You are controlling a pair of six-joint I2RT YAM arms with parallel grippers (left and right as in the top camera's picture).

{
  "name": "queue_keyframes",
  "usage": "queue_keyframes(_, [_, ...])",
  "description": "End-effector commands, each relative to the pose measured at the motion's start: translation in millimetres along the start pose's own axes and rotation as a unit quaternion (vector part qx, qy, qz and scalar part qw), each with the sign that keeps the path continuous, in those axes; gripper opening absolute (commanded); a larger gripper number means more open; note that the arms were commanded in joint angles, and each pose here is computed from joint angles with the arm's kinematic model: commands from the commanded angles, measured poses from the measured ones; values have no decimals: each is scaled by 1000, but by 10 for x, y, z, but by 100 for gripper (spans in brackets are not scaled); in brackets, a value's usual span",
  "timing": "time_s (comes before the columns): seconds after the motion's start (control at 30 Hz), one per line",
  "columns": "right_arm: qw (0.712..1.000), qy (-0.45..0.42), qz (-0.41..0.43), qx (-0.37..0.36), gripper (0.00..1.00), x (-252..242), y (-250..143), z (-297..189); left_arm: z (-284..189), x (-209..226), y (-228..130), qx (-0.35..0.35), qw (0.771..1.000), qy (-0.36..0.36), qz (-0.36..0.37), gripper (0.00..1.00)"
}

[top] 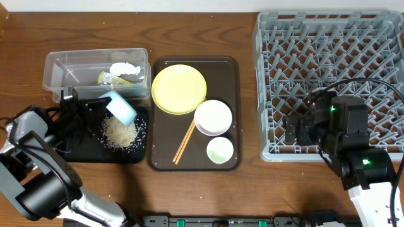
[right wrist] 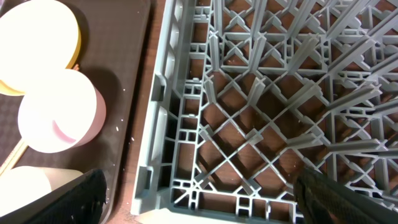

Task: Sort waste into correct bins and load items into the dishwasher rack
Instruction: 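Tip the blue bowl over the black tray to pour out rice, then return the empty blue bowl to the brown tray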

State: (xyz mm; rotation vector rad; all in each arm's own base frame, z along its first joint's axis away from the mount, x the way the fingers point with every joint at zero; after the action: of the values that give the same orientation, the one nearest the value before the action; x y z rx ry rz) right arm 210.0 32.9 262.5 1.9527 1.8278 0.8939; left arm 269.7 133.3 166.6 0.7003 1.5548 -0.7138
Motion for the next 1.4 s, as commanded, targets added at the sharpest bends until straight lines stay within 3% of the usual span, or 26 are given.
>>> queue_keyframes(0.0, [1000,3,6,-15,95,7,67,-69,-16,32,17,1,1000,18,20,6])
queue_keyframes(0.13, [1000,3,6,-15,95,7,67,-69,-23,112,73,5,997,67,49,6])
queue_keyframes(0.23, [1000,3,6,-15,95,7,67,-69,-35,179,104,1,994,111,-6,6])
queue_keyframes(0.3, [1000,3,6,-15,95,7,67,-69,-29,150,107,-3,995,92,-30,6])
queue_keyframes(0.4, [1000,2,6,-13,94,6,62,-69,-6,-8,113,-9,999,-17,45,6])
queue_keyframes(0.53, [1000,1,6,-9,94,4,52,-68,-12,13,123,-8,997,1,76,6])
queue_keyframes(0.63, [1000,1,6,-8,94,3,49,-68,-24,80,125,-5,999,47,21,6])
queue_keyframes(0.73, [1000,1,6,-9,94,3,50,-68,-21,-17,128,-12,998,-17,62,6])
queue_keyframes(0.87, [1000,1,6,-8,94,3,47,-68,-31,13,160,-12,996,7,85,6])
queue_keyframes(0.93, [1000,1,6,-8,94,3,47,-68,-33,58,168,-10,998,38,52,6])
queue_keyframes(1.07, [1000,1,6,-8,95,3,47,-68,-28,-21,160,-14,997,-15,76,6])
queue_keyframes(1.37, [1000,1,6,-8,94,3,47,-68,-22,-61,127,-11,998,-3,60,6])
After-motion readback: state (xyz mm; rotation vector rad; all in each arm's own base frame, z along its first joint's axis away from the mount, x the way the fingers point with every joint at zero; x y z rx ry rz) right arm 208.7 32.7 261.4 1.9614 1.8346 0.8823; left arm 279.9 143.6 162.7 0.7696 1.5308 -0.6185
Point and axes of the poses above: each gripper's point midway between its finger pads, its own z axis out along the fingers, its own x axis along the line the jaws close on, y = z × x, the point moved 10 cm from there along -z, back along the fingers, and after that the axes turned 7 degrees about z, right-handed, at the moved point
